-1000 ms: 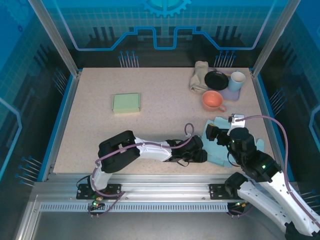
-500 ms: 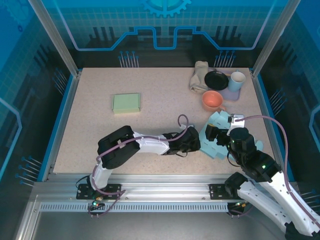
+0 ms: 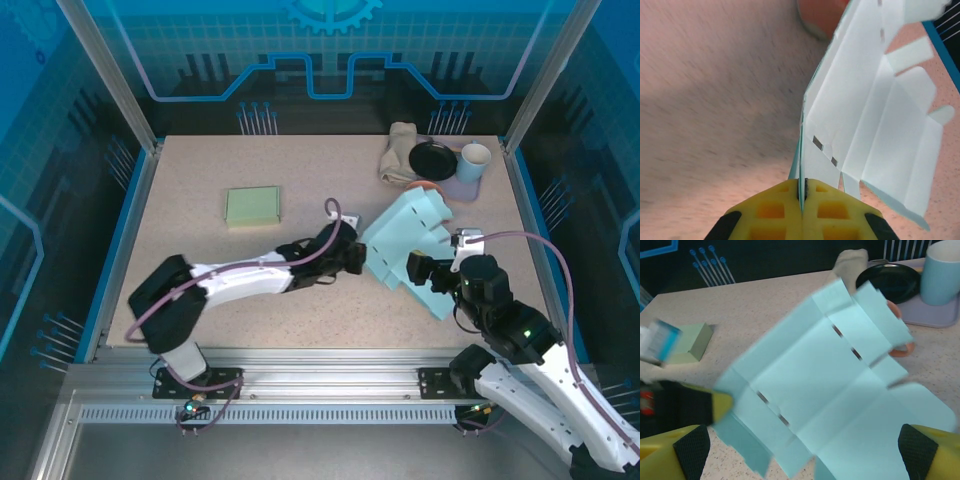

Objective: Fold the paper box

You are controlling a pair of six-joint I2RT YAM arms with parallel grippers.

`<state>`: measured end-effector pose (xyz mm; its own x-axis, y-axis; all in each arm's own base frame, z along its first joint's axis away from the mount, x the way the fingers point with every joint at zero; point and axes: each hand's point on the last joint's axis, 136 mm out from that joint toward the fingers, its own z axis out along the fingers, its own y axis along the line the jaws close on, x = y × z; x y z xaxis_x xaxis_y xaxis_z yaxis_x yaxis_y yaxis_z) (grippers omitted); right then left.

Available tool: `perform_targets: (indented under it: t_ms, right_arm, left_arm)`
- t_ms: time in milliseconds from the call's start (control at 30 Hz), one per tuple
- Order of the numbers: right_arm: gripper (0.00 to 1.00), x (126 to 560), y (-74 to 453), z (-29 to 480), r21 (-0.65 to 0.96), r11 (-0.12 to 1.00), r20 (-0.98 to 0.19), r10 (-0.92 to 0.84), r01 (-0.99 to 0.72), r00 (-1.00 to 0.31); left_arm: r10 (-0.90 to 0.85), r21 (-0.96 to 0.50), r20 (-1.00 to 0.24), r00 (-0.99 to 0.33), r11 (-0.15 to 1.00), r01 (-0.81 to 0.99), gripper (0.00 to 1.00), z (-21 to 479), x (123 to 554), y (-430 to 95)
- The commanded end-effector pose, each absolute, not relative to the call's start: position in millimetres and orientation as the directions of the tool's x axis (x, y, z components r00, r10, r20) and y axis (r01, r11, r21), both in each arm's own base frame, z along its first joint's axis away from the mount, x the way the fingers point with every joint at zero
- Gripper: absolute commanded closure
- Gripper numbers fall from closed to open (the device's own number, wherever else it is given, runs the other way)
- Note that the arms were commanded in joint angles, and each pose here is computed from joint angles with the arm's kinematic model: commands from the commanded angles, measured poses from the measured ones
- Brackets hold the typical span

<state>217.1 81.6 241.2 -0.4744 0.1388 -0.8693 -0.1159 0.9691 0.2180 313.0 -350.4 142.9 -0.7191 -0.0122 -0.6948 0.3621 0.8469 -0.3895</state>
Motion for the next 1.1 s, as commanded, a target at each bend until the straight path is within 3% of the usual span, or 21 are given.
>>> perform_targets:
  t_ms: [0,133,333,433,500,567,700,800,867,1067]
  right_arm:
    - [0.0,222,96,244,0.207,0.959,-0.879,0.096,-0.193,-0.467]
    - [0.02,230,116,253,0.209,0.939,-0.882,0.06,-0.274,-0.468]
    - [0.04,260,133,299,0.126,0.942,-0.906,-0.019,-0.31,-0.423]
    - [0.25,280,153,338,0.035,0.908,-0.955,-0.092,-0.418,-0.28]
    - [0.28,293,173,353,-0.1,0.856,-0.966,-0.205,-0.507,-0.155]
    - [0.19,307,192,358,-0.25,0.782,-0.941,-0.336,-0.572,-0.048]
    - [0.33,322,220,344,-0.445,0.502,-0.816,-0.568,-0.742,0.105]
    - [0.37,321,229,333,-0.561,0.294,-0.712,-0.648,-0.774,0.271]
    - [0.36,319,228,324,-0.652,0.117,-0.583,-0.709,-0.749,0.397]
    - [0.37,340,209,329,-0.666,-0.059,-0.383,-0.828,-0.743,0.409]
  left_arm:
    - [0.261,-0.098,-0.772,-0.579,0.851,0.515,1.0,146,313,-318]
    - [0.418,0.044,-0.781,-0.465,0.779,0.625,1.0,149,313,-305]
    - [0.457,0.152,-0.818,-0.349,0.757,0.636,1.0,171,320,-292]
    - [0.436,0.161,-0.841,-0.319,0.766,0.623,1.0,188,327,-286]
    - [0.434,0.174,-0.852,-0.293,0.762,0.623,1.0,201,329,-285]
    - [0.429,0.184,-0.862,-0.269,0.761,0.622,1.0,213,333,-283]
    - [0.415,0.181,-0.881,-0.227,0.739,0.649,1.0,238,335,-281]
    - [0.411,0.181,-0.887,-0.21,0.728,0.661,1.0,254,333,-279]
    - [0.41,0.182,-0.889,-0.203,0.725,0.665,1.0,262,331,-278]
    - [0.425,0.199,-0.881,-0.208,0.731,0.653,1.0,262,332,-273]
